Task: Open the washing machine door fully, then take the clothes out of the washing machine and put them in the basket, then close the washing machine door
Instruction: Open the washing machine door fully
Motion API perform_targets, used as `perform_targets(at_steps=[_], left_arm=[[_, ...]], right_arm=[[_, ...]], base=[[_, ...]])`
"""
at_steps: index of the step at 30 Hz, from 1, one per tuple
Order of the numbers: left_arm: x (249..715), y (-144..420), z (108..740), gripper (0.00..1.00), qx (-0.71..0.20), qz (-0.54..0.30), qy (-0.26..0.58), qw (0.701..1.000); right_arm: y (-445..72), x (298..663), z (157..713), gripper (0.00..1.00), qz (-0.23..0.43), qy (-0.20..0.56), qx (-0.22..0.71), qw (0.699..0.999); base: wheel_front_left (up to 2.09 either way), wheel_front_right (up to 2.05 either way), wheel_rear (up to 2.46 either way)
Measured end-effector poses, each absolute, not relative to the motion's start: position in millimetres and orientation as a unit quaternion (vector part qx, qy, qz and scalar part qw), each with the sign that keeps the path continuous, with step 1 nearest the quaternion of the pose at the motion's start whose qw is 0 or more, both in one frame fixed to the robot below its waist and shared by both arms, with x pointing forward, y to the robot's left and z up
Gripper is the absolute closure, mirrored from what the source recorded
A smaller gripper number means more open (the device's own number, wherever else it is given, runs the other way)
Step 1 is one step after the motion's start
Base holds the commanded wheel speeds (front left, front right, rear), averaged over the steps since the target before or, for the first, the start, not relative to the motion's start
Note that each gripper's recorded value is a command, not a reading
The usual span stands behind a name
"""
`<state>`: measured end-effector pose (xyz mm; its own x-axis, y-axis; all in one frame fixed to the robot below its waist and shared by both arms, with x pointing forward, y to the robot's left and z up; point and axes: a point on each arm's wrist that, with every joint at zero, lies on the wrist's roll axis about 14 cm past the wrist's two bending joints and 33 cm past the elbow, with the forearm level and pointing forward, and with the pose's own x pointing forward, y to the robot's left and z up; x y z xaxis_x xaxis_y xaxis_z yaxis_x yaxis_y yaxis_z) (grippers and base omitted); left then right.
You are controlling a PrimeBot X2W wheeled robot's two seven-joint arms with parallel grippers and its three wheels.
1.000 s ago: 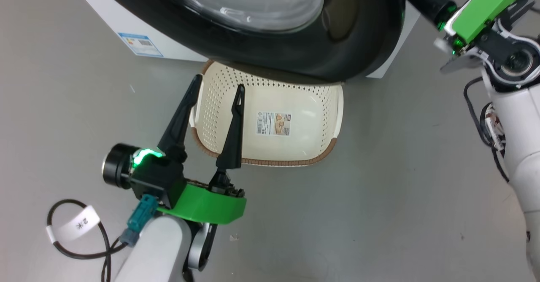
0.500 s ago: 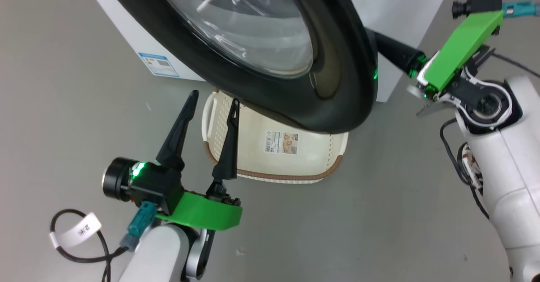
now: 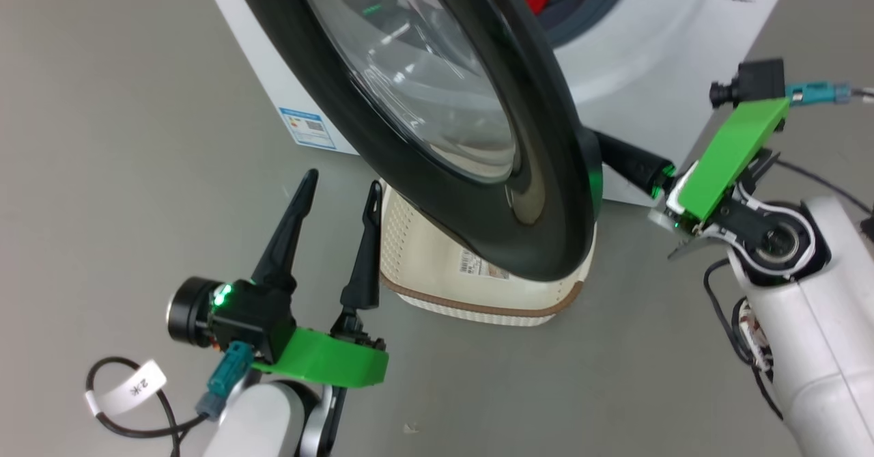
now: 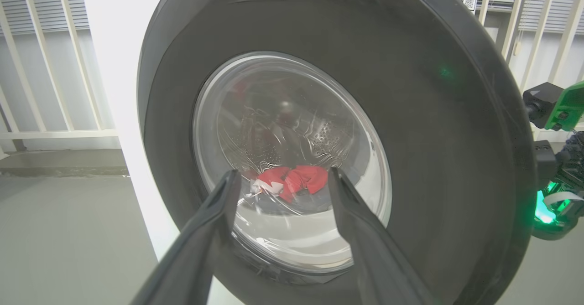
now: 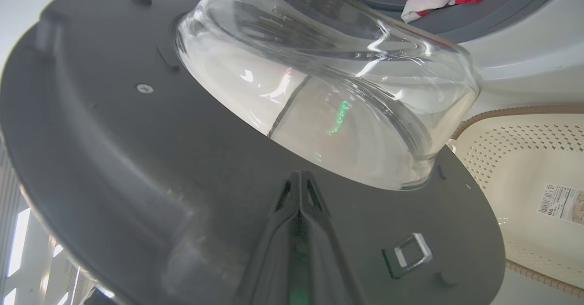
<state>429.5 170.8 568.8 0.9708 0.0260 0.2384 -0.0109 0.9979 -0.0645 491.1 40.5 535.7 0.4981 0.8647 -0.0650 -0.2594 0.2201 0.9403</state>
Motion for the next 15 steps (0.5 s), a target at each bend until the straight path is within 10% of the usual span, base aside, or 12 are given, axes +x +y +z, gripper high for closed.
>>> perform_targets(at_steps=[15], left_arm=[[399, 203, 577, 0.00, -0.032, 0.063, -0.128, 0.989]], right_arm=[[64, 452, 538, 1.00, 0.432, 0.333, 0.491, 0.679]], base=[[0.00, 0.00, 0.00]])
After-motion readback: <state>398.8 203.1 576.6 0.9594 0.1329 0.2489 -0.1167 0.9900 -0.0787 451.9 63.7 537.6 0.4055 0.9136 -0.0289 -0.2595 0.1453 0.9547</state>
